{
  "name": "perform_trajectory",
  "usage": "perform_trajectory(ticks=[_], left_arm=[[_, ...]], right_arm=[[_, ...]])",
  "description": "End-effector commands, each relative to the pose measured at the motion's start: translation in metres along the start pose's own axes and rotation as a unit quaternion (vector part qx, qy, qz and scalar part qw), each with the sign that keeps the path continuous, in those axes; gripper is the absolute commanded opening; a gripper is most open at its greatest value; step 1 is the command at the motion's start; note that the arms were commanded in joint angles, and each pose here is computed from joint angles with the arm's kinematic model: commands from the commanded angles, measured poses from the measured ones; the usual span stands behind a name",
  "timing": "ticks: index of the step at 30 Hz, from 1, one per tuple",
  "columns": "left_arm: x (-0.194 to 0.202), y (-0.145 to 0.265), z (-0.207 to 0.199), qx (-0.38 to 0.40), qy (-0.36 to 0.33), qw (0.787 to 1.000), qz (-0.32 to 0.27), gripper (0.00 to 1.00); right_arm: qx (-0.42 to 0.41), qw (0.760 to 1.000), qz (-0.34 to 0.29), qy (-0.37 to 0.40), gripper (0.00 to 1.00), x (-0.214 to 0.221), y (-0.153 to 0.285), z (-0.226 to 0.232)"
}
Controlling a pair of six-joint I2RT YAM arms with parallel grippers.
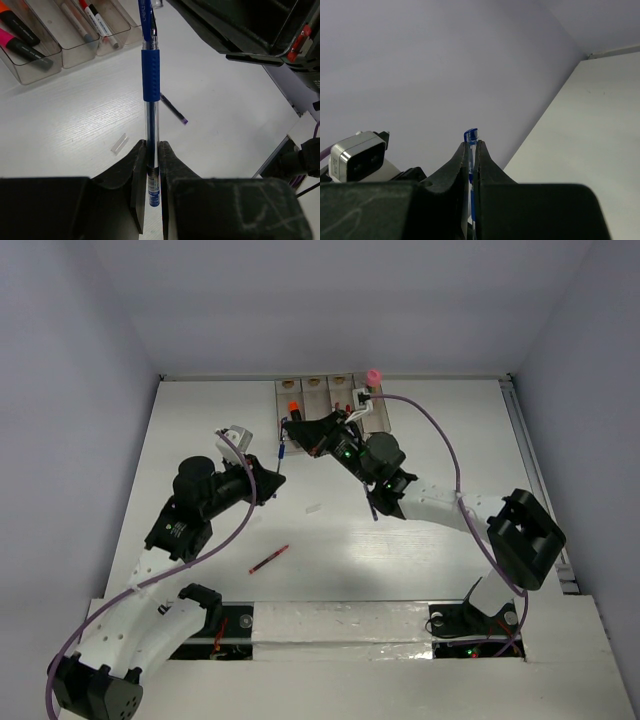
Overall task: Sort the stationery into containers
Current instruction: Close the pen cap on the pen.
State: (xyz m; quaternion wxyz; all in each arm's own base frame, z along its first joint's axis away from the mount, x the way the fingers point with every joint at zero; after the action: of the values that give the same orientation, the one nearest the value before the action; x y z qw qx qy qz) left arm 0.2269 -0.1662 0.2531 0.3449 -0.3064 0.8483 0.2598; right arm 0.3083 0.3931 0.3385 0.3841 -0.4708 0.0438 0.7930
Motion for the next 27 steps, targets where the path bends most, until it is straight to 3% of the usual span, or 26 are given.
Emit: perform_trajectory(ticks=[1, 18, 27], left_arm=[[-0.012, 0.003, -0.006, 0.012, -0.006, 1.000, -0.027, 0.00], [-0.020, 0.009, -0.010, 0.018, -0.006, 0.999, -0.049, 0.00], [-0.030, 0.010, -0.018, 0.038, 0.002, 0.997, -0.064, 0.00]], right_arm=[[-0.027, 0.999, -0.027, 0.000, 0.00, -0.008, -0.001, 0.018], [-0.033, 0.999, -0.026, -0.003, 0.00, 0.020, 0.005, 0.028], [-0.044, 0.999, 0.012, 0.012, 0.00, 0.054, 0.015, 0.027]])
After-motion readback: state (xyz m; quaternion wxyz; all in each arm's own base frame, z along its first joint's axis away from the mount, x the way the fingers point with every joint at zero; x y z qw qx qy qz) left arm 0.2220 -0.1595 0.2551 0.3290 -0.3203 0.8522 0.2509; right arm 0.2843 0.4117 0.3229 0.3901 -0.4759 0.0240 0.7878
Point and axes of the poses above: each gripper's point midway between its finger pads, its own y axis back along the fingers, its own z axis along the line the jaws close on, x = y × z, the point moved 2 cm from there along y, back along the fingers, and after that the axes turned 15 degrees about y, right-handed, at the moved point
